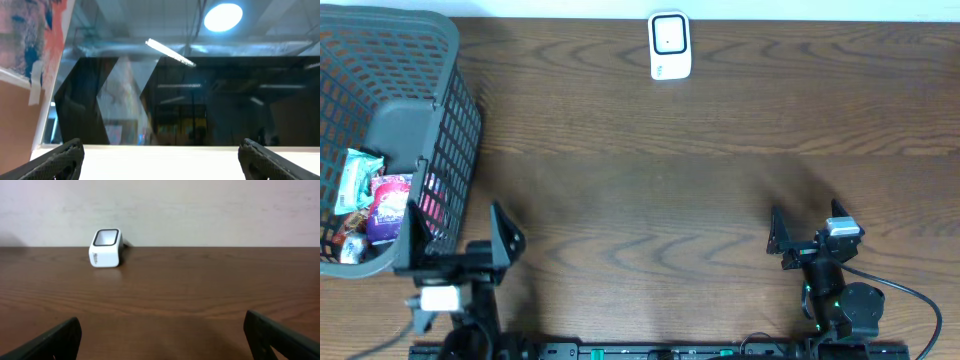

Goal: Scan the item barcode
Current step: 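Reach the left gripper into the basket and grasp the red-purple snack box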

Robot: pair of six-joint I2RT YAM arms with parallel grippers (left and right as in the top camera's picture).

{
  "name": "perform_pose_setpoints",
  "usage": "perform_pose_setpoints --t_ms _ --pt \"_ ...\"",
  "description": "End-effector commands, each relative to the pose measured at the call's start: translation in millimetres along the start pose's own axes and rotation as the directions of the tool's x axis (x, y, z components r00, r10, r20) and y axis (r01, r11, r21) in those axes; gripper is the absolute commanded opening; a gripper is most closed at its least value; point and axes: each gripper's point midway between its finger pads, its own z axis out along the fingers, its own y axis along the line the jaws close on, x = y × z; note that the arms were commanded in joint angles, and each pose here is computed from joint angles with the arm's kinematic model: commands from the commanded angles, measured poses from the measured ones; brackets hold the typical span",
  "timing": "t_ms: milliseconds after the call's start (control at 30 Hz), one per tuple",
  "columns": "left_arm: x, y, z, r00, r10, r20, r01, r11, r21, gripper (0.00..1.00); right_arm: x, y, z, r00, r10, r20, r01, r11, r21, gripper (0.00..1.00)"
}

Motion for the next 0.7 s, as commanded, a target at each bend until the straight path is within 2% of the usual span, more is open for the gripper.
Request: perform_pose_setpoints --t_ms 0,67,167,233,300,333,400,567,667 --pt "-23 -9 45 0.999 0.032 -0.018 -0.032 0.998 0.054 0.98 0 -4 0 1.000 0.007 0.002 -0.007 1.000 0.015 0.99" --pt "-13 -23 71 0.995 0.055 -0.087 -0.042 0.989 0.142 0.98 0 -4 0 1.000 0.007 0.002 -0.007 1.000 0.015 0.99" --pt "22 -45 115 0.961 0.045 -0.273 0.036 0.958 0.286 0.97 0 -4 0 1.000 0.007 0.002 -0.007 1.000 0.015 0.99" --pt "38 -59 127 0.941 0.042 -0.336 0.088 0.928 0.361 0.98 0 -4 0 1.000 0.007 0.002 -0.007 1.000 0.015 0.99" --pt "54 -65 134 0.929 0.025 -0.369 0.131 0.911 0.391 0.98 0 -4 0 1.000 0.007 0.002 -0.007 1.000 0.015 0.99" --pt "62 -70 134 0.917 -0.025 -0.399 0.199 0.894 0.402 0.98 0 -4 0 1.000 0.007 0.002 -0.007 1.000 0.015 0.99" --pt "77 -79 130 0.904 -0.015 -0.427 0.227 0.863 0.450 0.98 0 -4 0 1.000 0.007 0.002 -0.007 1.000 0.015 0.99" --pt "81 -74 143 0.914 -0.006 -0.405 0.200 0.876 0.439 0.98 0 -4 0 1.000 0.007 0.002 -0.007 1.000 0.015 0.99" --pt "83 -56 165 0.875 -0.014 -0.483 0.195 0.924 0.328 0.98 0 -4 0 1.000 0.007 0.002 -0.007 1.000 0.015 0.99"
